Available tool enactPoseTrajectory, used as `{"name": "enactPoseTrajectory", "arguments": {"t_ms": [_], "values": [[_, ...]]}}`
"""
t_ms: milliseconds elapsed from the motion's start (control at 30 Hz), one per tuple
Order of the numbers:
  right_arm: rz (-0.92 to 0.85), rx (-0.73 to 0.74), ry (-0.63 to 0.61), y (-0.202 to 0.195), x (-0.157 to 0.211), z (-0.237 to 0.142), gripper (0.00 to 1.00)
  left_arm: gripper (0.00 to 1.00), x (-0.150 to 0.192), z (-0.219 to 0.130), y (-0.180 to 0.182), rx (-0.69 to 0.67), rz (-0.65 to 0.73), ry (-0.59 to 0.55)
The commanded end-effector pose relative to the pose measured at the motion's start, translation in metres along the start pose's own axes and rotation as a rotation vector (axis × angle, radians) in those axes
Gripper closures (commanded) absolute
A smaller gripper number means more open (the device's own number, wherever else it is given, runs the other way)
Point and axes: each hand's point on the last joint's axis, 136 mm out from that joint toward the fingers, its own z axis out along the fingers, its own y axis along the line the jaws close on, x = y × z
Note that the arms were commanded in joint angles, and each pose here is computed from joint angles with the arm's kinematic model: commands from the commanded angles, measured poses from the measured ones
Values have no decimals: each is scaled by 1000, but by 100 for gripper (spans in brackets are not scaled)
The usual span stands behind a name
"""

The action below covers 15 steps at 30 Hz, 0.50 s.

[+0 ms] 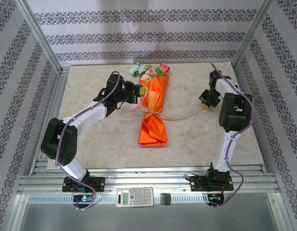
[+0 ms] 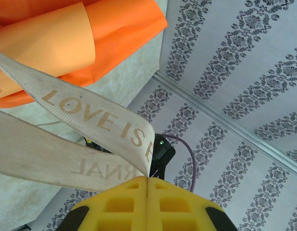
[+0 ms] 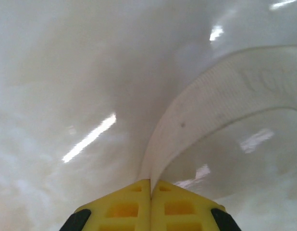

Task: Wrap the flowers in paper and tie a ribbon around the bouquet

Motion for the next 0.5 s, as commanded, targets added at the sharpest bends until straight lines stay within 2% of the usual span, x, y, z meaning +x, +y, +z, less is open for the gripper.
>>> {"name": "enactPoseTrajectory", "arguments": {"t_ms": [0, 133, 300, 467], "values": [[-122, -69, 19, 41, 27, -15, 100, 100, 14, 4, -13, 45, 11, 50], [-222, -96, 58, 60, 73, -28, 100, 100, 12, 6, -9, 41, 5, 48], [-302, -124, 184, 58, 154, -27, 100, 100, 11, 8, -7, 34, 1, 55], [-378, -147, 289, 50, 218, -34, 100, 100, 9, 14, -4, 26, -5, 59]]}}
